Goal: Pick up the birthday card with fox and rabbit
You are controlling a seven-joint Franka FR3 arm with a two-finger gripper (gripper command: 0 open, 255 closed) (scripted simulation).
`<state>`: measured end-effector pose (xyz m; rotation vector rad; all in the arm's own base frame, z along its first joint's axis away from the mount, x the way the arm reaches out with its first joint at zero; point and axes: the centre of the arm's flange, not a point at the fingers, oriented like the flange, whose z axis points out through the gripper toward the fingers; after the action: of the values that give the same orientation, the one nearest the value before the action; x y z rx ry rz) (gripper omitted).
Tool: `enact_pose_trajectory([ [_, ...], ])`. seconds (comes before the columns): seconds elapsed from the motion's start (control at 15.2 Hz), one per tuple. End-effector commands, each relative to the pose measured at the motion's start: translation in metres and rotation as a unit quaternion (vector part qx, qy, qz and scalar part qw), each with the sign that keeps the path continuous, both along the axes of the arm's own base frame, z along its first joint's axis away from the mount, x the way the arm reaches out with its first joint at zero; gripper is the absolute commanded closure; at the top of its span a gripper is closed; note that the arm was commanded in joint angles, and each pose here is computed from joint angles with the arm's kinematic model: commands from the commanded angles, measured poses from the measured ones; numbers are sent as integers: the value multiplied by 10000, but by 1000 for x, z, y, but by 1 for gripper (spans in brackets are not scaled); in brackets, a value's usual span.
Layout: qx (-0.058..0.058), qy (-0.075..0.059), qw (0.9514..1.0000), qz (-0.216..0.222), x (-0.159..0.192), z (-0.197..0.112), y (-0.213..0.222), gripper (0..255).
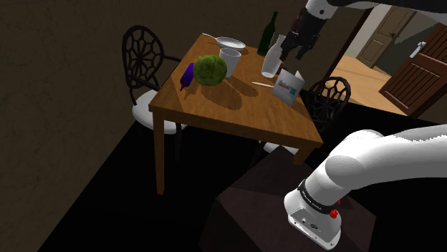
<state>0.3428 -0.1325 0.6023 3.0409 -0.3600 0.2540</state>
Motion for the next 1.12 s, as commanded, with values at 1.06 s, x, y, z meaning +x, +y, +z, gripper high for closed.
enact_pose_trajectory([
  [1.06, 419, 729, 9925, -889, 12, -106, -211, 0],
])
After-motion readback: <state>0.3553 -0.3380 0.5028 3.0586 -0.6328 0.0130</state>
